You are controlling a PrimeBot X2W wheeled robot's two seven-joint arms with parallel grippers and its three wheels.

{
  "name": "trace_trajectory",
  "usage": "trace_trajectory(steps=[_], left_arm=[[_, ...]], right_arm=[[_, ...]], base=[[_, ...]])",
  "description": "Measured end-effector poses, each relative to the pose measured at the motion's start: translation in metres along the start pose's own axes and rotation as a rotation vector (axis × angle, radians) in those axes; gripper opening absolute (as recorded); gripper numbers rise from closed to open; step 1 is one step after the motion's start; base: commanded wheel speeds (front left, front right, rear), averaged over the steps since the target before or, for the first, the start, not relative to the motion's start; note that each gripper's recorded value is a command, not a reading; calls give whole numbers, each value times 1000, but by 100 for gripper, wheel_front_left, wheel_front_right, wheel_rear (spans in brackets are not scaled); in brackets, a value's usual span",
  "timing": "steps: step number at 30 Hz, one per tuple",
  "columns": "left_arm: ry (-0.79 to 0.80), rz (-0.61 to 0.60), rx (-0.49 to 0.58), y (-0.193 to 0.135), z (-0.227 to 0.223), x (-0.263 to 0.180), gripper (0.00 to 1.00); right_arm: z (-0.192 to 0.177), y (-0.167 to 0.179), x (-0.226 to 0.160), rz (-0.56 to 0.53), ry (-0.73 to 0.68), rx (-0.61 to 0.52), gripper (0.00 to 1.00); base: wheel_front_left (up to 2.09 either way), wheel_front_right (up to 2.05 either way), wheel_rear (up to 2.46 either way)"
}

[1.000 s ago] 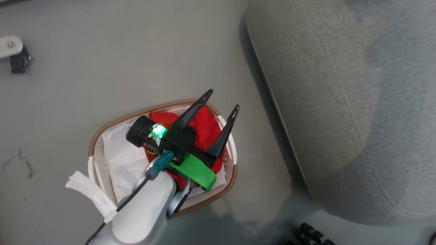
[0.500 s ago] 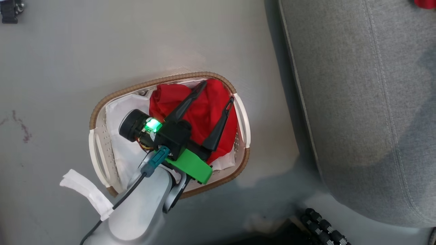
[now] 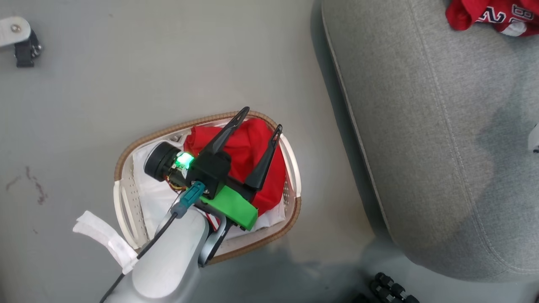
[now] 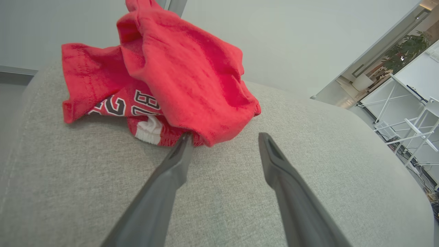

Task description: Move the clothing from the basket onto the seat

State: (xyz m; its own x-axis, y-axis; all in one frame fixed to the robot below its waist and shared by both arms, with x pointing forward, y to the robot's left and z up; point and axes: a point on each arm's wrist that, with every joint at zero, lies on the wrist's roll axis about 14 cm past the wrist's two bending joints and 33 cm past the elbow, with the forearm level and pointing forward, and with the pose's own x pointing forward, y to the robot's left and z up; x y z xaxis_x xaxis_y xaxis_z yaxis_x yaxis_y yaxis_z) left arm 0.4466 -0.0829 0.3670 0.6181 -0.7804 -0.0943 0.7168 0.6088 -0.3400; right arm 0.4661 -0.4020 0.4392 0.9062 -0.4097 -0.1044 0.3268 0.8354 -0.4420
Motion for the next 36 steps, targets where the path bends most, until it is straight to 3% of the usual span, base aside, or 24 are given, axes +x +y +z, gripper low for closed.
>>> trace_trajectory(steps=[7,16,27,36], left_arm=[[-35,47,10,-3,24,-13,100],[-115,158,43,3,67,-42,100],[-202,418,50,37,99,-115,100],[-250,634,30,61,102,-189,100]], right_arm=[[8,-1,-25,23,-14,16,100],[67,6,-36,74,-164,61,100],[154,71,-66,235,-360,252,100],[159,114,-105,359,-361,373,100]], base=[[0,0,0],[0,0,0],[0,0,0],[0,0,0]])
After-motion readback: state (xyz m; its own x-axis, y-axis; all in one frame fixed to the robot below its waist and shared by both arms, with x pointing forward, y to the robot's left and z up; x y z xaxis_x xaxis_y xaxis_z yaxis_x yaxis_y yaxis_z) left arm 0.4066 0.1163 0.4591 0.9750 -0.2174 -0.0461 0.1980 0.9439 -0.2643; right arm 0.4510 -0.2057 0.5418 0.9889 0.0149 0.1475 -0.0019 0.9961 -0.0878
